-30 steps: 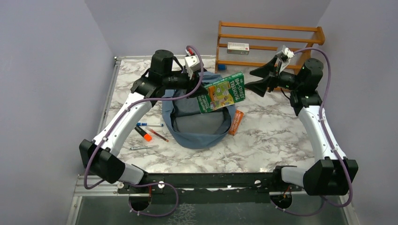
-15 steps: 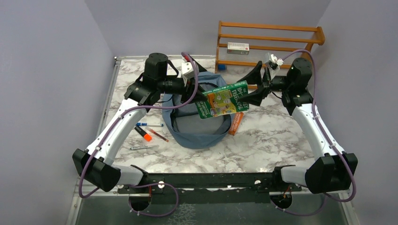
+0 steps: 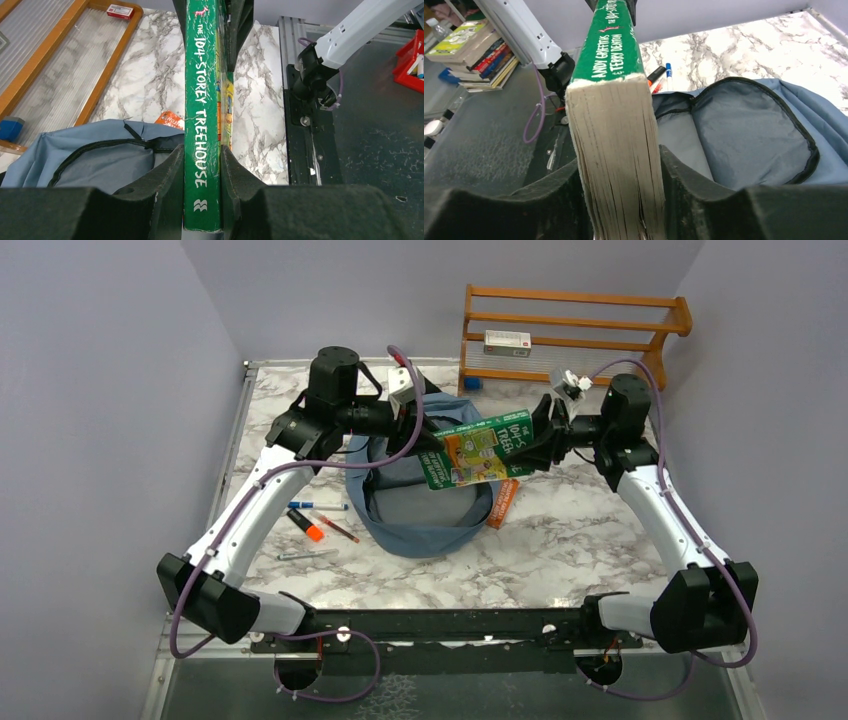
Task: Pack the student bag
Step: Pick up the book from the center of the board, then place the book in the student bag.
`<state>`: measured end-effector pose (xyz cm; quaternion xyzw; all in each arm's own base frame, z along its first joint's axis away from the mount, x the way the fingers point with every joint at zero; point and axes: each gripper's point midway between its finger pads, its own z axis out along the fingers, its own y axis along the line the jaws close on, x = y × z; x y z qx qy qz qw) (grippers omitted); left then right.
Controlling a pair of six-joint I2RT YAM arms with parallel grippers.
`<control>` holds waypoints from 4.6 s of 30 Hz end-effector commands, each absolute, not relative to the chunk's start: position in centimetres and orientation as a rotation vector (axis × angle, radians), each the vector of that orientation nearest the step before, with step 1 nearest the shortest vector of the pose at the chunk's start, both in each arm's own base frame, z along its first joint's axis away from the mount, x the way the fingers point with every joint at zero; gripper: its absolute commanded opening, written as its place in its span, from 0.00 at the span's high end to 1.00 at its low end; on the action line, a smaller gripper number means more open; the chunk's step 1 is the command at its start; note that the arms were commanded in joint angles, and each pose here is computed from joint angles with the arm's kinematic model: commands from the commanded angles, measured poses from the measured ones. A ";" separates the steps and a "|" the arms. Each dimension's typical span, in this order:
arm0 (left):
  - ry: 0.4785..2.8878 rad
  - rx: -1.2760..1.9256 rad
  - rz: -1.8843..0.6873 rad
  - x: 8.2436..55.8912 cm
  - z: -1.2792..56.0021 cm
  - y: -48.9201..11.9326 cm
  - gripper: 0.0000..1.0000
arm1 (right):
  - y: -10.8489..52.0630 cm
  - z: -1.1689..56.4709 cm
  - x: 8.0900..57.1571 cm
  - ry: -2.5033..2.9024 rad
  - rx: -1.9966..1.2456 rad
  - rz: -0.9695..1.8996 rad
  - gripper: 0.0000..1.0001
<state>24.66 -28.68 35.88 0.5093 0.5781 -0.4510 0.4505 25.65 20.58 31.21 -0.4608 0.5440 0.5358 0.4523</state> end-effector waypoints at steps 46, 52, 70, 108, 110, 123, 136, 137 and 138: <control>1.697 1.363 -0.036 35.8 12.6 -26.9 0.22 | 9.1 31.1 32.0 1.738 0.002 0.516 0.99; 1.711 1.447 0.058 36.3 9.9 -27.0 0.25 | 9.2 30.6 31.8 1.740 0.014 0.532 0.99; 1.763 1.505 0.259 37.5 6.4 -25.0 0.27 | 9.9 29.9 31.9 1.761 0.001 0.569 1.00; 1.983 1.010 0.513 40.1 17.9 -21.3 1.00 | 10.2 27.8 31.6 1.796 0.103 0.647 0.99; 2.019 0.990 0.530 39.8 18.2 -20.8 1.00 | 10.4 27.6 31.8 1.807 0.108 0.657 0.99; 2.169 0.813 0.601 39.8 22.2 -18.0 1.00 | 9.7 27.1 32.0 1.835 0.164 0.627 1.00; 2.240 0.622 0.544 42.6 25.3 -19.2 1.00 | 9.1 27.5 31.5 1.866 0.265 0.624 1.00; 2.244 0.610 0.535 42.9 25.1 -19.5 1.00 | 9.2 27.7 31.3 1.869 0.279 0.637 1.00; 2.251 0.607 0.531 43.0 24.8 -19.7 1.00 | 9.4 28.1 31.1 1.867 0.290 0.656 1.00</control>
